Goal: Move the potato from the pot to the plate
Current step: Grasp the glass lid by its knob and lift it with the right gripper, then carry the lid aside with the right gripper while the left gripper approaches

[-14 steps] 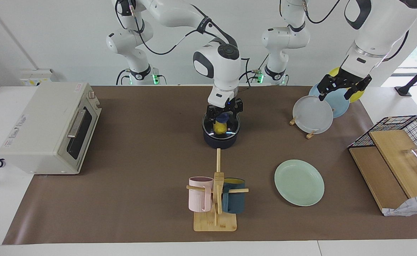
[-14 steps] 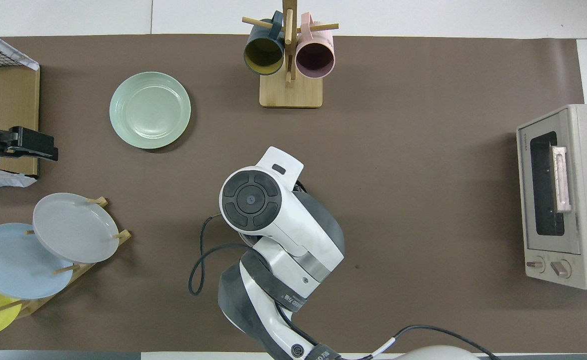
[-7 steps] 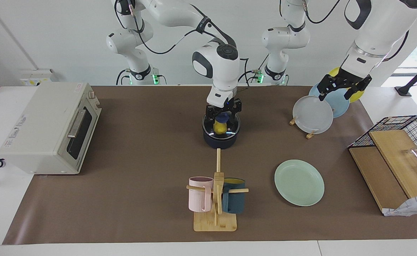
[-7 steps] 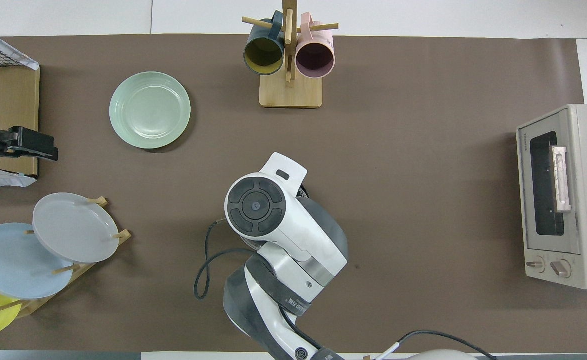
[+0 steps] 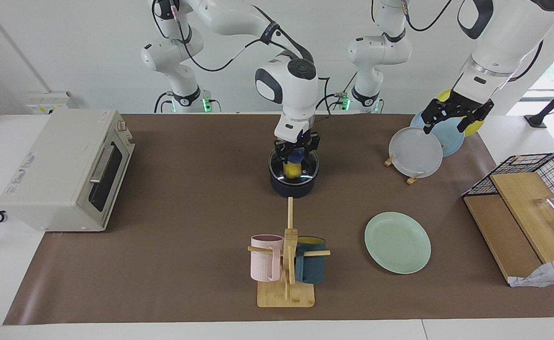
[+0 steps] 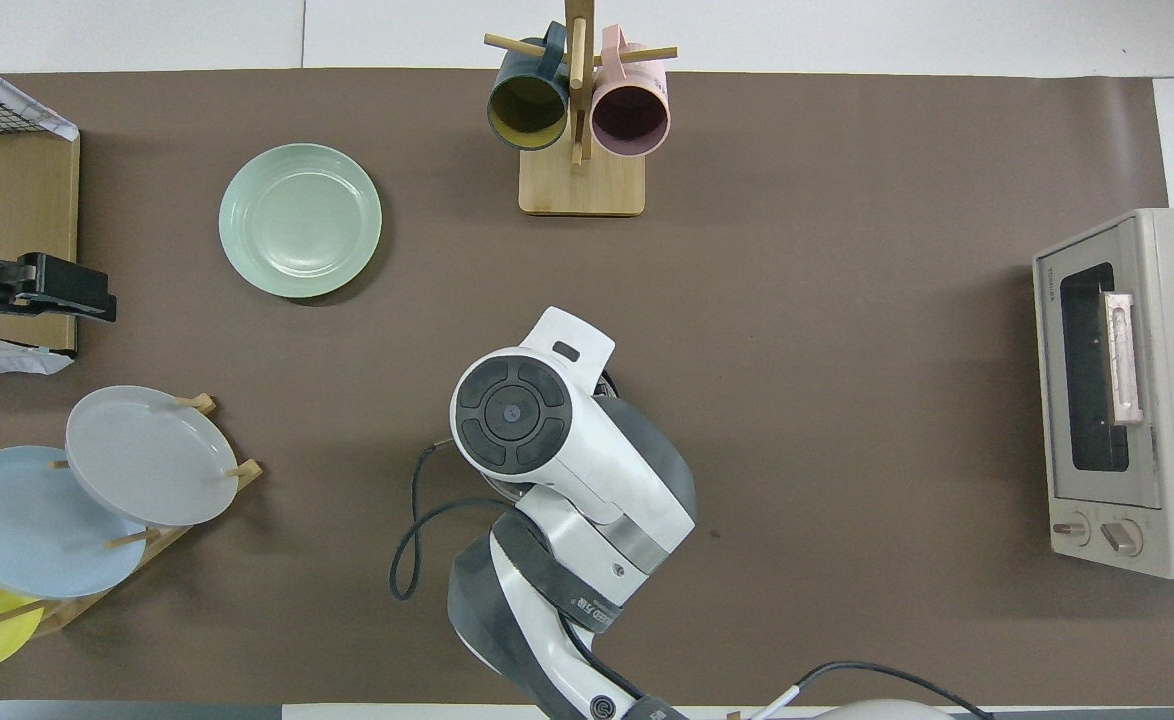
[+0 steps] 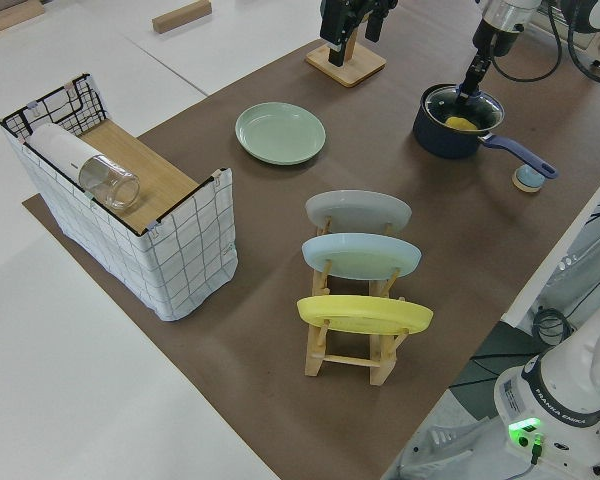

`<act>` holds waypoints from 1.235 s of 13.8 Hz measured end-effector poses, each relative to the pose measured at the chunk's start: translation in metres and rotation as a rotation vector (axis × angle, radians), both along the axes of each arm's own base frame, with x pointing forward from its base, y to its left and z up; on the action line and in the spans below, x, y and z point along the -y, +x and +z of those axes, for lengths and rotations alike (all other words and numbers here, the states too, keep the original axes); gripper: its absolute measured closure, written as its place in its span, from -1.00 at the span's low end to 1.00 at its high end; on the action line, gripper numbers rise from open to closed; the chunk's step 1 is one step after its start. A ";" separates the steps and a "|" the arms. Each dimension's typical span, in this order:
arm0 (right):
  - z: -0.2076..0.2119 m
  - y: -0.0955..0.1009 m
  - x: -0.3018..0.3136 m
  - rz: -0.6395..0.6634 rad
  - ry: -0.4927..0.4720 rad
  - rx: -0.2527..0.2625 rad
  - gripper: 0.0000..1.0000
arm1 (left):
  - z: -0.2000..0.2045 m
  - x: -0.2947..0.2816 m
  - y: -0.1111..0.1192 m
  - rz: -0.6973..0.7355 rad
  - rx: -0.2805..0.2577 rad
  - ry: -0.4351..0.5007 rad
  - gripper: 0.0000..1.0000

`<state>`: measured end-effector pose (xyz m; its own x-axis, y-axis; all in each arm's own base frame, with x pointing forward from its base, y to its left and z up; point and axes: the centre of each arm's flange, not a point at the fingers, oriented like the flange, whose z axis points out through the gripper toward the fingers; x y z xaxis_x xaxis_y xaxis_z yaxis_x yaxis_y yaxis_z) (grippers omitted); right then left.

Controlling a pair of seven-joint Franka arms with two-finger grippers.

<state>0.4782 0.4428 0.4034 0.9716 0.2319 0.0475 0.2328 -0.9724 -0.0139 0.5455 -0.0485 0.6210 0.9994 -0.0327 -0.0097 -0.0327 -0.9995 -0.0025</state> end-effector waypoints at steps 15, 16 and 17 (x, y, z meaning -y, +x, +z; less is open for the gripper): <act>0.044 0.015 0.026 -0.003 -0.002 0.026 -0.31 | 0.000 0.029 -0.003 -0.020 0.003 0.000 -1.00; 0.047 0.022 0.035 0.004 -0.001 0.030 -0.31 | 0.000 0.043 -0.004 -0.010 0.009 -0.001 -1.00; 0.049 0.032 0.046 0.002 -0.001 0.033 -0.31 | -0.002 0.062 -0.006 0.003 0.023 -0.005 -1.00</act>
